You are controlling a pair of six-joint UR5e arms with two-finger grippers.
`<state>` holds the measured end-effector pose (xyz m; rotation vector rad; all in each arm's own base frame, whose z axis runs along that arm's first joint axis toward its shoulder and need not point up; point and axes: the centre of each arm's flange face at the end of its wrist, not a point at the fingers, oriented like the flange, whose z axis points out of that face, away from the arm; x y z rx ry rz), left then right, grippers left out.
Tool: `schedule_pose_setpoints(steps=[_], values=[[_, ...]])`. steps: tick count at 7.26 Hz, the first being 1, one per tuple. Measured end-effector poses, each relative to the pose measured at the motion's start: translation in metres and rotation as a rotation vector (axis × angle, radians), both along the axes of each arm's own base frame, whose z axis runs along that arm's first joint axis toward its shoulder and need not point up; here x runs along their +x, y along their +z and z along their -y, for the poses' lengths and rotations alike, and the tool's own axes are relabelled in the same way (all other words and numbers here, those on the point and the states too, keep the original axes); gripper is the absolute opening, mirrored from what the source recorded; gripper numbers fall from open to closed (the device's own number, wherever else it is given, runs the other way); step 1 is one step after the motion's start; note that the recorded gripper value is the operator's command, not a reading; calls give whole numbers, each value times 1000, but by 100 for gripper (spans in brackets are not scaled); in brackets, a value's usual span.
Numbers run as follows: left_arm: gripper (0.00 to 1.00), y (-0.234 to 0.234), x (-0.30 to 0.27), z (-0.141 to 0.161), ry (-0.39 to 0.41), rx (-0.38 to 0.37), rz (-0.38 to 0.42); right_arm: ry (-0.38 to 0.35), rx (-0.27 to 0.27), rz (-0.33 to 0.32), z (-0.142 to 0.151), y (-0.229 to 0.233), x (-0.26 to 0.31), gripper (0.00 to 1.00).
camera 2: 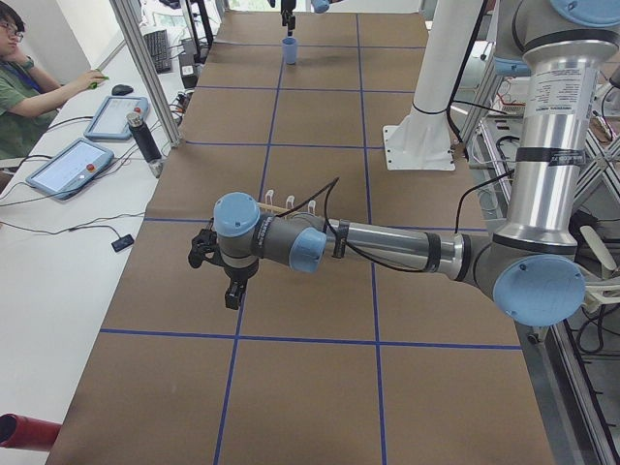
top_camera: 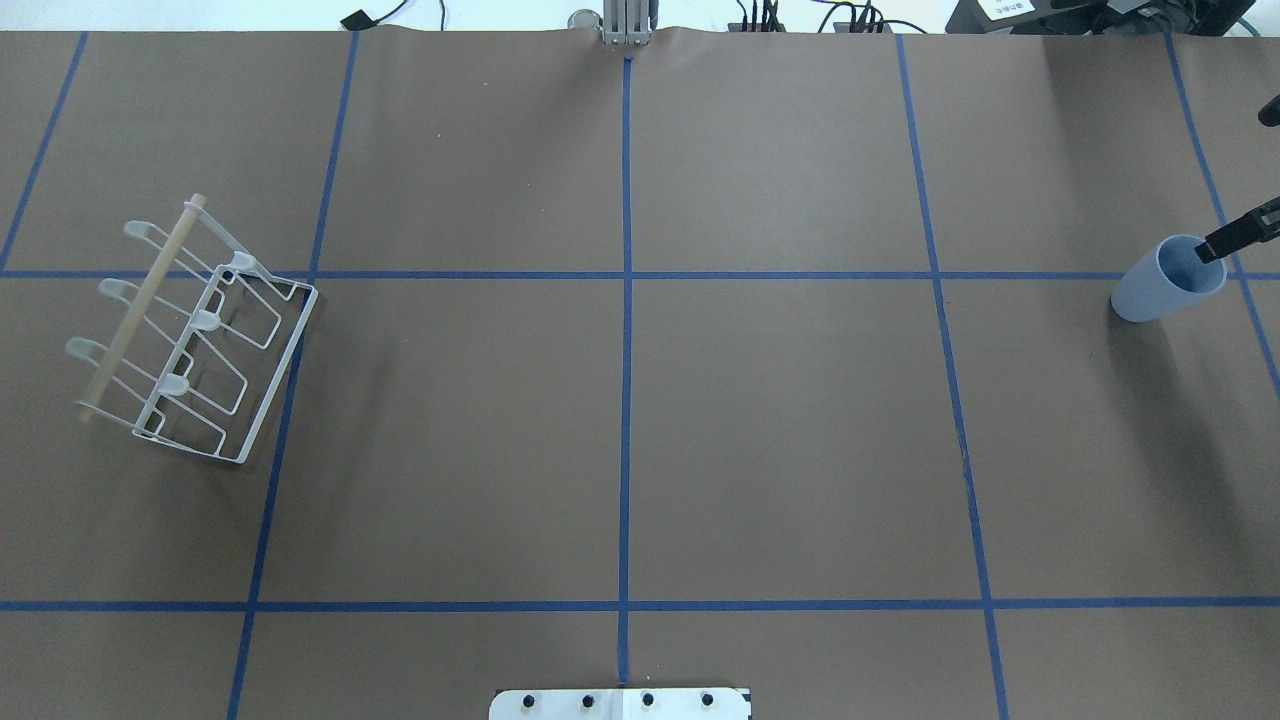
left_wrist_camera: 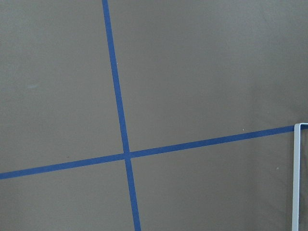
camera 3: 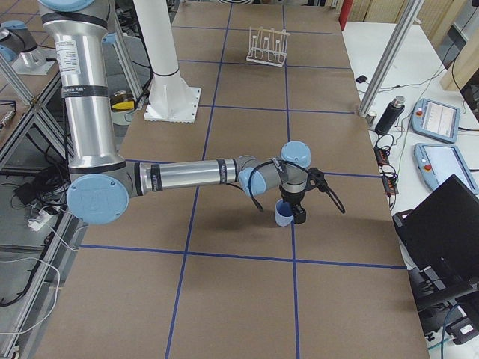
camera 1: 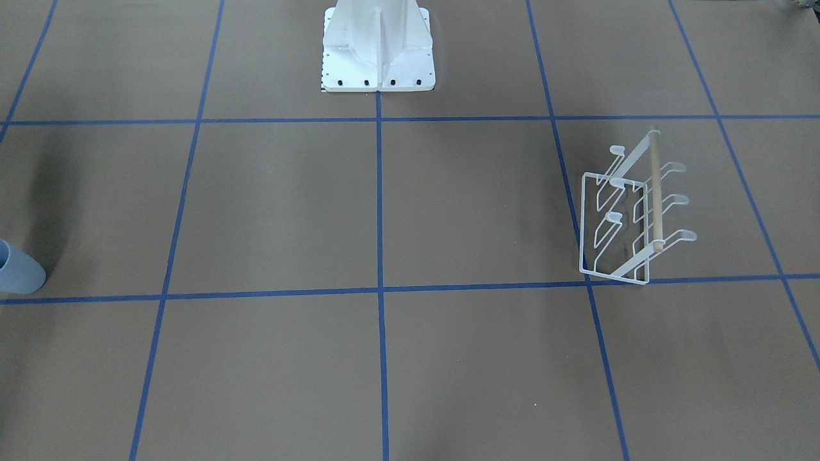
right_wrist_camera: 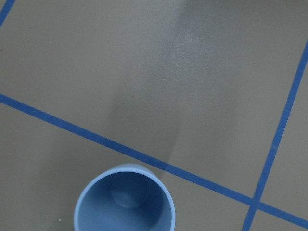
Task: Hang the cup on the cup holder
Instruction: 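Close the right gripper on the rim of the light-blue cup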
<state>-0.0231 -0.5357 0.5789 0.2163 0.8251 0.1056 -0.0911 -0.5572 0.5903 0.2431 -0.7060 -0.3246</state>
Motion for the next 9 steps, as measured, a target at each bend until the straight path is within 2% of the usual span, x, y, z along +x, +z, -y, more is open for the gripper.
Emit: schedule_pose_setpoints(steps=[4,5,6,9], values=[[99,0,0,-1,1,7,-1,-37,-50,-5,8,23,-23,99],[99,0,0,-1,1,7,-1,-45,-57,-4,7,26,-26,40],[99,0,0,-1,1,7,-1,-51,-66,5,6,28,-28,0],[99,0,0,-1,2,7,-2,-73,-82,59,3,27,-32,0]])
